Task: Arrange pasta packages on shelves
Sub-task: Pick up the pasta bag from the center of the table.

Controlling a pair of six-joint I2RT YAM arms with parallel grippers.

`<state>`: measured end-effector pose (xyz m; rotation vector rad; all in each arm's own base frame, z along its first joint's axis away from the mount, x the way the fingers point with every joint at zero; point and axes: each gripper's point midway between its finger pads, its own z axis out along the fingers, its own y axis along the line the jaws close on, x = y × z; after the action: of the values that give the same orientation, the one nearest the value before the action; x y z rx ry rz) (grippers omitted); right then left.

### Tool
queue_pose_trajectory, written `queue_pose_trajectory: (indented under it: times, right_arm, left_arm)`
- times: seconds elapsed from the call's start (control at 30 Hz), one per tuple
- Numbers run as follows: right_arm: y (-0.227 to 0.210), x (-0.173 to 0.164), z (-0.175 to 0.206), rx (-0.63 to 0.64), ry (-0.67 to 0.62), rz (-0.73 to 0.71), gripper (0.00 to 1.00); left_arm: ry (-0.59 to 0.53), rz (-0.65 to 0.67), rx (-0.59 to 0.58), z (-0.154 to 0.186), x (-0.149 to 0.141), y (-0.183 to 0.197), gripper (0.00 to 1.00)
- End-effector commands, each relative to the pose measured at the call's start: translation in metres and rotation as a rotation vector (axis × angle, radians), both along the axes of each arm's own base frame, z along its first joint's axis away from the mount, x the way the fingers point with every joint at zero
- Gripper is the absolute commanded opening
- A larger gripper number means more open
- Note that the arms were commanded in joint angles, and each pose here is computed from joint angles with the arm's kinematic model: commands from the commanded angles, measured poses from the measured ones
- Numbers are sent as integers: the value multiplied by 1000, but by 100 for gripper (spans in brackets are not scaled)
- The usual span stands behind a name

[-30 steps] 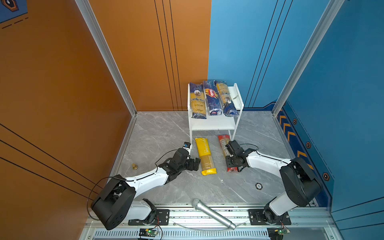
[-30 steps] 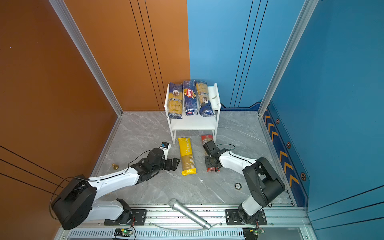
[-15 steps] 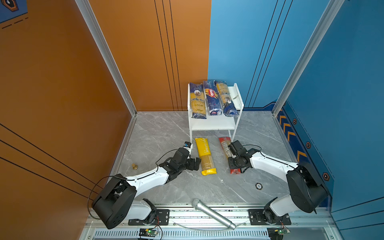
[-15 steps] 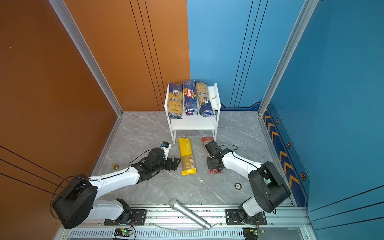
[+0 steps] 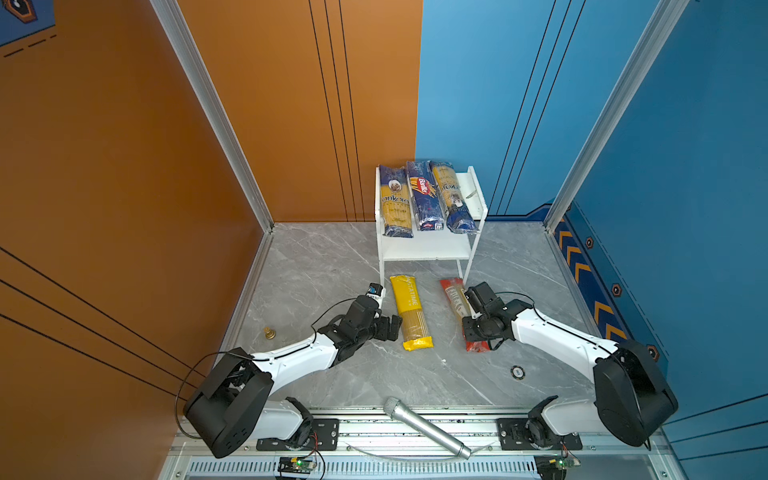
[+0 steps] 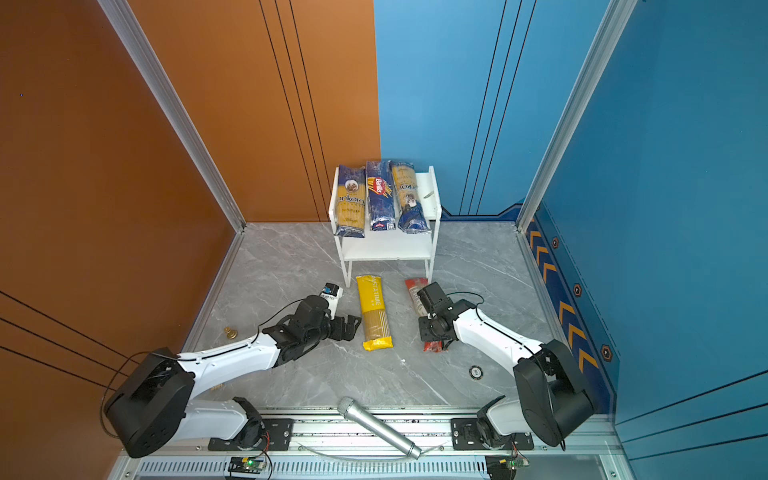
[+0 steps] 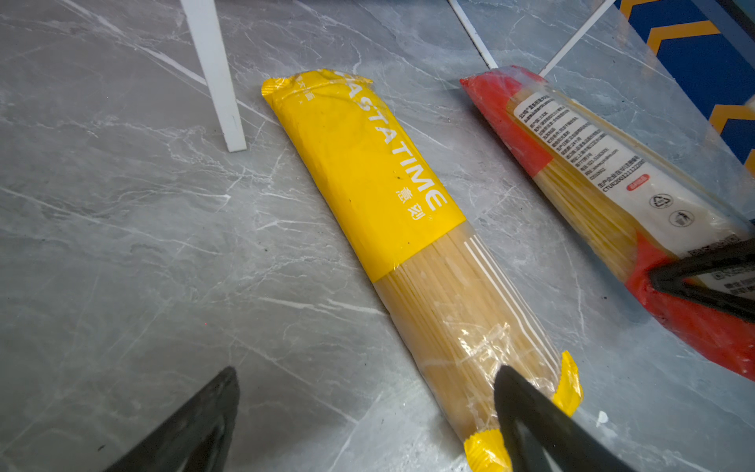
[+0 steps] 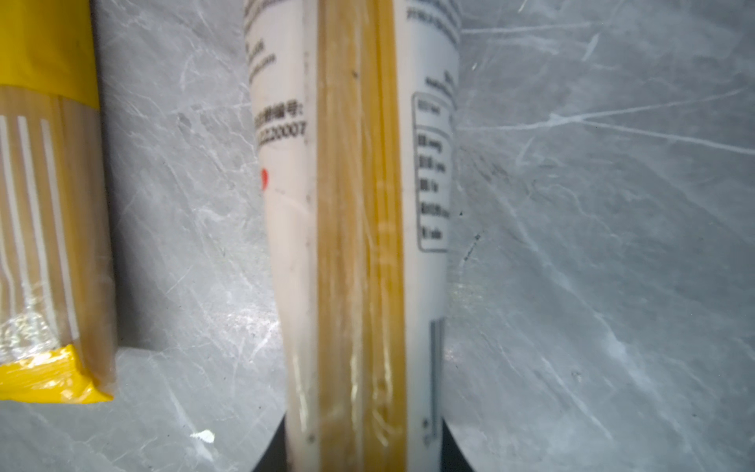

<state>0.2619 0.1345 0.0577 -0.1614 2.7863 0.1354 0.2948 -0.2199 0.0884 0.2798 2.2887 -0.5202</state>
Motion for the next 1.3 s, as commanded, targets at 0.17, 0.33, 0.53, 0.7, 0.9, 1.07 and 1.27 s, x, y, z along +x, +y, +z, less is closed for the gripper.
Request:
queue_pose_trajectory:
  times: [0.17, 0.33, 0.53, 0.7, 0.9, 1.07, 1.27]
  right_arm:
    - [-8, 9, 30, 43, -103, -37, 0]
    - [-12, 7, 38, 51, -118, -48, 0]
    - [-12, 3, 50, 98, -130, -52, 0]
    - [-13, 0, 62, 123, -154, -53, 0]
    - [-14, -2, 80, 148, -177, -49, 0]
    - [-11, -7, 94, 179, -191, -28, 0]
    - [-8, -16, 107, 198, -191, 28, 0]
  left_arm:
    - [-13, -29, -16, 6, 1, -9, 98]
    - [-11, -29, -15, 5, 1, -9, 98]
    - [-13, -32, -19, 6, 2, -11, 98]
    - [-11, -38, -23, 7, 2, -14, 98]
    - [-14, -33, -19, 6, 2, -12, 98]
    - [-13, -32, -18, 6, 2, -12, 98]
    - [-11, -34, -15, 4, 1, -12, 98]
